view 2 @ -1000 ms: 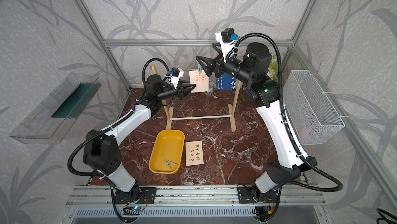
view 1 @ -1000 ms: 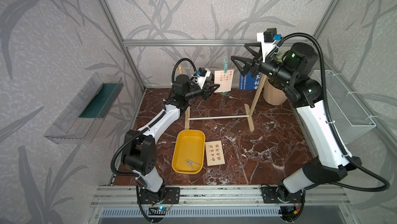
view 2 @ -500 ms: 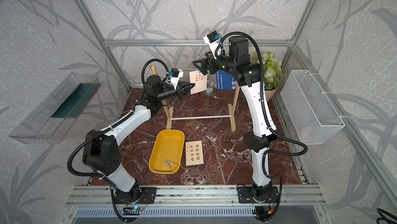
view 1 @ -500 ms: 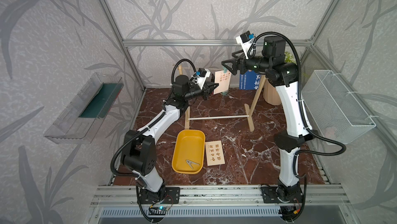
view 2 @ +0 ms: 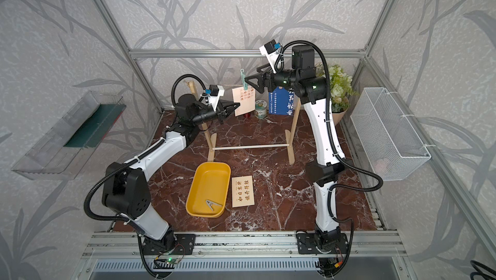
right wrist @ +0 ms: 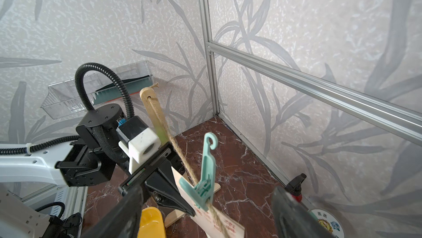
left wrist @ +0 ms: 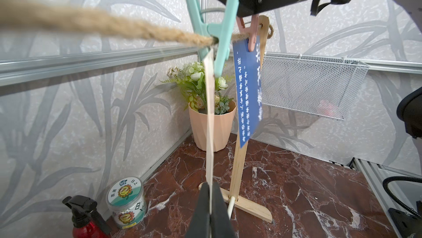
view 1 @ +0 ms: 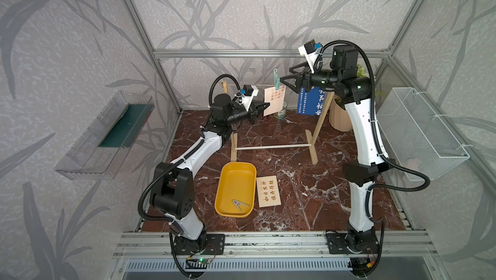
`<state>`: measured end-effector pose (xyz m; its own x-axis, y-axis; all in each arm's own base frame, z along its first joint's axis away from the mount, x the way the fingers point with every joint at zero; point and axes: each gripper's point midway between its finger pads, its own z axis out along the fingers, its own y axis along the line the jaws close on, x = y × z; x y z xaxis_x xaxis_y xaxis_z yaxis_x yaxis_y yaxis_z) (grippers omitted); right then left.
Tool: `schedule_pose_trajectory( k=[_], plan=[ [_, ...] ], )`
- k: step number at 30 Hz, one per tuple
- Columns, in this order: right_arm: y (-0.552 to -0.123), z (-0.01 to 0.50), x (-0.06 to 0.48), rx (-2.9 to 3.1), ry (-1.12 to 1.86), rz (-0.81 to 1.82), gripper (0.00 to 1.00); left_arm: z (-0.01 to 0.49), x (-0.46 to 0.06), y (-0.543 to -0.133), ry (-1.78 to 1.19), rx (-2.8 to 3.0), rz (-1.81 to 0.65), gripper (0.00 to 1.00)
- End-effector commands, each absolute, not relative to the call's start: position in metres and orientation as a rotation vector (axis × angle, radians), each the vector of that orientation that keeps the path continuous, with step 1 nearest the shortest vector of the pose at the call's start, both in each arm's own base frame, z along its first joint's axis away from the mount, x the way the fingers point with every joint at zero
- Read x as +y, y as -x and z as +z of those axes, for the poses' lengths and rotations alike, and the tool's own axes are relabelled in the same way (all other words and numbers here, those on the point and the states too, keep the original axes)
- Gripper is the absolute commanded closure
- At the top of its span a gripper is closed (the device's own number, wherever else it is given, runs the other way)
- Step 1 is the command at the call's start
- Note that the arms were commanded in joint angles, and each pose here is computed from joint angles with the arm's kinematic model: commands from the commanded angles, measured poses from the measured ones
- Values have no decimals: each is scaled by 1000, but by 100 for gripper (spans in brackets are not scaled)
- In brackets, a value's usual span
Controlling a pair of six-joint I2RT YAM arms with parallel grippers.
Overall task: Remove the postcards from the strings
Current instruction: Pinch the postcard on the clothesline, then remove the clamp from the clothesline.
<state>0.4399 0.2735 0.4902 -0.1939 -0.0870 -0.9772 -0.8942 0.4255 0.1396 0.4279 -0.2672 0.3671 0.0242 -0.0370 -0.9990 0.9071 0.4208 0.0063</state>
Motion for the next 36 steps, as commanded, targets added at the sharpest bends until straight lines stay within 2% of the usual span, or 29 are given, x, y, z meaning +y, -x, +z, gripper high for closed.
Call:
schedule_pose_trajectory(
  k=[1, 15, 28, 36],
  plan=[
    [-433, 495, 284, 1506, 972, 1012, 14, 384, -268, -416, -918, 1258, -904, 95],
    [-432, 496, 295, 1422, 1030, 1094, 17, 391, -274, -410, -971, 1223, -956, 95],
    [-450, 487, 304, 1423, 997, 1171, 18, 390, -275, -408, -990, 1223, -952, 96],
    [-439, 495, 308, 1384, 1029, 1250, 33, 388, -275, -409, -988, 1224, -952, 96]
  ],
)
